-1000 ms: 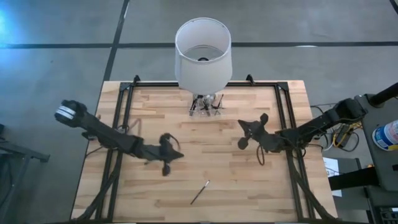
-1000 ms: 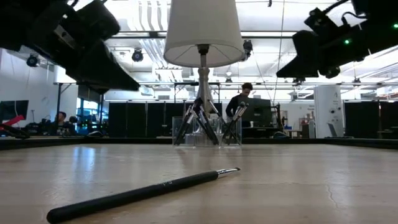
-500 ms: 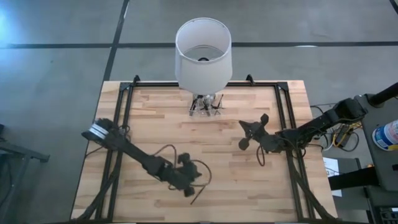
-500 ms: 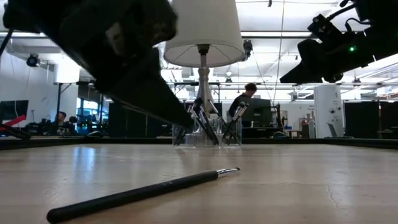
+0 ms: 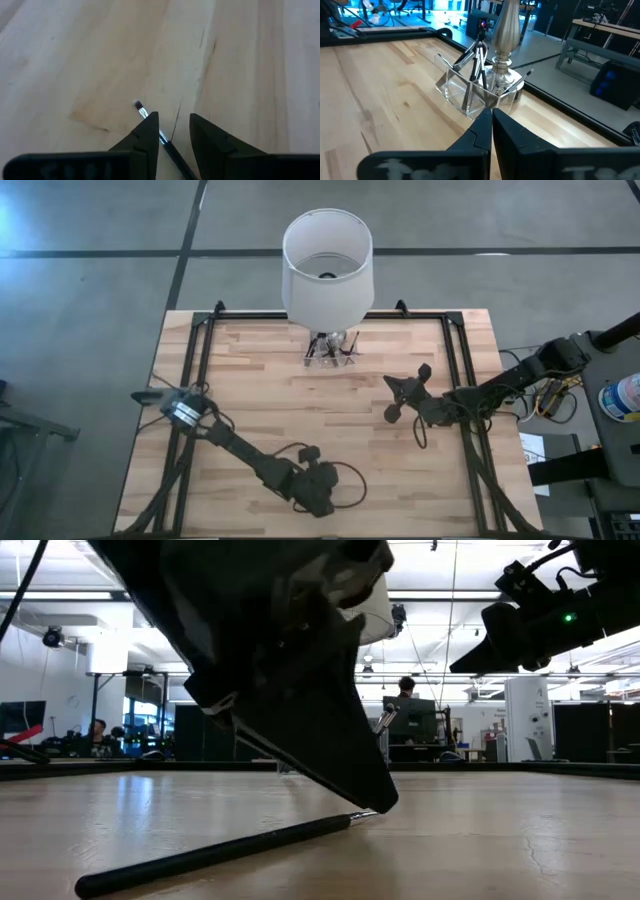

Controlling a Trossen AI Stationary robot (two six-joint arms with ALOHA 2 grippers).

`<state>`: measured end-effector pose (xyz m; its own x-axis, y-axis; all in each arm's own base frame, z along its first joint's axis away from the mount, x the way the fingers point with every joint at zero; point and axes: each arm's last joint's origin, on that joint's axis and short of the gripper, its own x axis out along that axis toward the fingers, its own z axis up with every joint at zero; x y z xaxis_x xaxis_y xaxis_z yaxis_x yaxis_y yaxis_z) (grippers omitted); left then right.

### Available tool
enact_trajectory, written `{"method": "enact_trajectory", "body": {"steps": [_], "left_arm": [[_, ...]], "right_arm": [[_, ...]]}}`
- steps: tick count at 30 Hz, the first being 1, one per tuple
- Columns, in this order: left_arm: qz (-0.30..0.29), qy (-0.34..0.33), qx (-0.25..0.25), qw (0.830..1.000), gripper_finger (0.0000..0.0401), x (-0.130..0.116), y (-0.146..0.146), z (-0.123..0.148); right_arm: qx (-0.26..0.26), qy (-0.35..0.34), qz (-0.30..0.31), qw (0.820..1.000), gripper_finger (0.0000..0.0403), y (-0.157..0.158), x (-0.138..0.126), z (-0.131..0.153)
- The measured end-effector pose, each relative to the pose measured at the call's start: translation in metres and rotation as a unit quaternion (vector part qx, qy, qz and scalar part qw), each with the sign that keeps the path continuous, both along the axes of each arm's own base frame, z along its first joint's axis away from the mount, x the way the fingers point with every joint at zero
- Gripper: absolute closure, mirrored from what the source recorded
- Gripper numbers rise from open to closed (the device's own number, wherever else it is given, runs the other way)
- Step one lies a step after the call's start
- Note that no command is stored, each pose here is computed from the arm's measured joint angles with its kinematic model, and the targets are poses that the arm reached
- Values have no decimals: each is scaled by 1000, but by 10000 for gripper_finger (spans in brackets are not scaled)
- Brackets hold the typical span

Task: Put items in baskets/containers
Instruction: Put the black eyeshadow brush into the transparent organizer

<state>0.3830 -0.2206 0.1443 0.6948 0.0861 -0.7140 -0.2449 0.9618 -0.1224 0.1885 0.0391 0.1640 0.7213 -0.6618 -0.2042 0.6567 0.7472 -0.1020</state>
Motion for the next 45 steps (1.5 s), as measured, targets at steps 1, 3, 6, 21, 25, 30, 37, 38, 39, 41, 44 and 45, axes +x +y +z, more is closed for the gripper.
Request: {"method": "enact_trajectory", "body": {"steps": [1,3,6,21,25,30,37,38,39,41,44,45], "left_arm": [[7,5,3,1000,297,2,-1,1],[28,13,19,999,293,4,-1,1],[46,27,44,998,293,5,1,-2],[15,70,23,997,326,-2,7,-16],[8,108,31,994,376,-6,11,-19],[-8,140,49,989,394,-11,14,-20],[-32,144,67,987,399,-19,18,0],[-34,149,69,986,399,-21,19,3],[-36,152,70,985,400,-23,19,7],[-39,161,74,983,401,-27,21,12],[-35,158,71,984,399,-33,24,20],[-33,160,70,984,399,-35,25,20]], "right_arm": [[0,0,1,1000,394,0,0,0],[0,0,2,1000,394,1,0,0],[1,-1,6,1000,394,2,0,1],[5,-5,12,1000,394,5,0,1],[6,-6,11,1000,394,5,0,1],[9,-9,11,1000,394,5,0,1],[14,-9,19,1000,394,5,0,1],[15,-9,19,1000,394,5,0,1],[16,-9,19,1000,394,5,0,0],[16,-10,20,1000,394,5,0,0],[16,-9,24,1000,394,6,-1,0],[16,-8,24,1000,394,6,-1,0]]}}
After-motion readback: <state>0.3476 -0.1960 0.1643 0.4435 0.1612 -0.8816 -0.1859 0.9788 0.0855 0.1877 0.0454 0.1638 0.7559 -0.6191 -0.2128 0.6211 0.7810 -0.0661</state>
